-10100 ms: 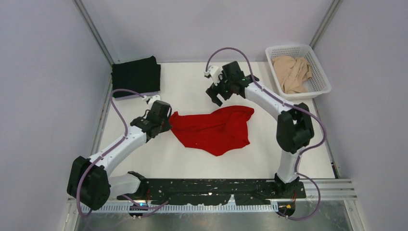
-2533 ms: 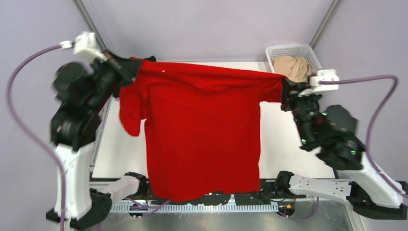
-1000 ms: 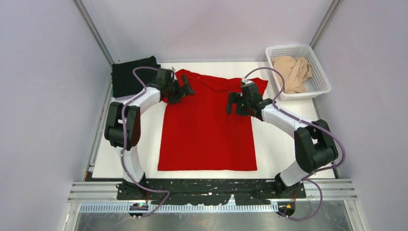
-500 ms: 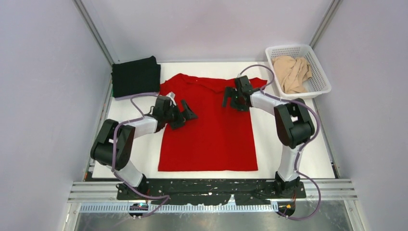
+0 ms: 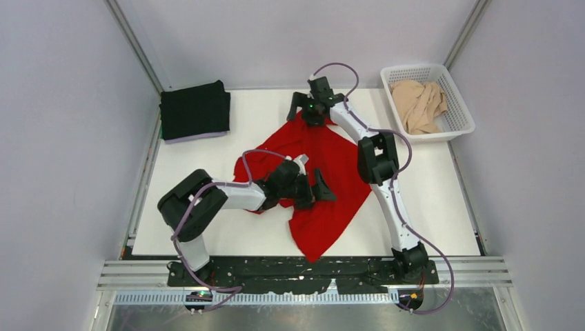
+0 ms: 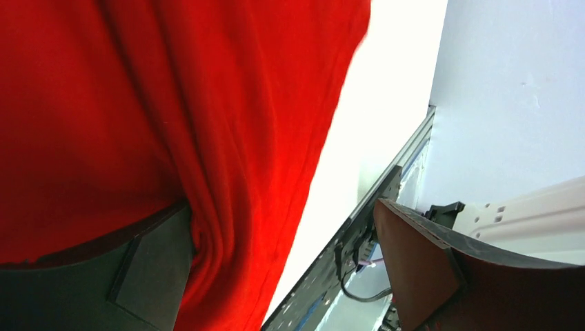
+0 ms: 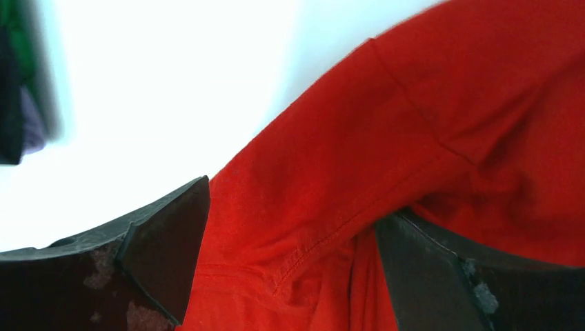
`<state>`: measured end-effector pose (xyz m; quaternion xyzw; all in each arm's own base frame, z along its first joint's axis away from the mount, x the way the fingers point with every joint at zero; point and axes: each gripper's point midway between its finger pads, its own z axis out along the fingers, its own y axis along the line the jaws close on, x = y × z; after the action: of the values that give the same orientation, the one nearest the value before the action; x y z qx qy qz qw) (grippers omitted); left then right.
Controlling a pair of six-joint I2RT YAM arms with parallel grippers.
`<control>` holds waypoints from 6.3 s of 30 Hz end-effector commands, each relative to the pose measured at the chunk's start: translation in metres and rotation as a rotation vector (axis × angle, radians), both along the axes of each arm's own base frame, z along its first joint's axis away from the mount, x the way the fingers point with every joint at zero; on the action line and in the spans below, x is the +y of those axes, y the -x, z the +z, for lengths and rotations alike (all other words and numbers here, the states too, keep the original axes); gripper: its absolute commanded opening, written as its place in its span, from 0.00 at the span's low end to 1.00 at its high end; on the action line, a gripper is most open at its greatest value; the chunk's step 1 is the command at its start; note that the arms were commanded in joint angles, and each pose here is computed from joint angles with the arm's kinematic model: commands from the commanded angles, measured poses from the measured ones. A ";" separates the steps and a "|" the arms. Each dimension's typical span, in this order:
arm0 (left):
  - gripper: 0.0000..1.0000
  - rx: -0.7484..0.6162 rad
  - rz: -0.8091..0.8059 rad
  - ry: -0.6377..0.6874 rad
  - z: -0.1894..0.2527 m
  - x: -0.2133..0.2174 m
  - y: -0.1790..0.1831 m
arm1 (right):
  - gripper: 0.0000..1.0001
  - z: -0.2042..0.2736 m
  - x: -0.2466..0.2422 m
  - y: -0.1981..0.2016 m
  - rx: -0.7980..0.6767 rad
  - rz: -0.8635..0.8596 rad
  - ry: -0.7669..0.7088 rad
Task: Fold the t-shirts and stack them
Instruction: Flatten out the tshirt
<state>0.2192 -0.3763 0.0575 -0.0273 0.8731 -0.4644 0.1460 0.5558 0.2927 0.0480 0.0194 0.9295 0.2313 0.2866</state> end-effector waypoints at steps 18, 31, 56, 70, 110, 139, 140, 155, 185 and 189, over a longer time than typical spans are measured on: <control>1.00 -0.314 0.191 -0.383 0.058 0.107 -0.032 | 0.95 0.133 -0.072 0.044 -0.256 0.051 0.067; 1.00 -0.053 0.221 -0.399 -0.006 0.136 -0.073 | 0.95 0.025 -0.114 0.231 0.006 -0.051 0.041; 0.99 0.079 -0.021 -0.466 -0.027 0.150 0.081 | 0.92 -0.016 -0.292 0.146 0.151 -0.484 0.454; 1.00 -0.219 0.195 -0.773 0.052 0.185 -0.055 | 0.97 0.060 -0.234 0.161 -0.109 -0.343 0.457; 0.00 -0.033 0.163 -1.144 0.007 0.232 -0.177 | 0.96 -0.009 -0.232 0.211 0.022 -0.316 0.436; 1.00 0.059 0.429 -0.970 0.068 0.322 -0.194 | 0.96 0.015 -0.233 0.205 -0.023 -0.307 0.434; 1.00 0.036 0.391 -0.933 0.068 0.307 -0.187 | 0.95 0.018 -0.232 0.206 -0.031 -0.307 0.426; 1.00 0.064 0.192 -0.624 0.005 0.204 -0.144 | 0.95 -0.003 -0.211 0.207 0.013 -0.252 0.334; 1.00 0.190 0.301 -0.580 0.009 0.226 -0.270 | 0.96 0.007 -0.204 0.079 0.031 -0.280 0.191; 1.00 0.097 0.297 -0.576 0.053 0.227 -0.256 | 0.95 0.045 -0.213 0.090 -0.053 -0.300 0.210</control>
<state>0.4839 -0.1506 0.0459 -0.1588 0.9675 -0.1566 0.1193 0.4688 0.0857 0.0359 0.1190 0.9461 0.0863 0.2885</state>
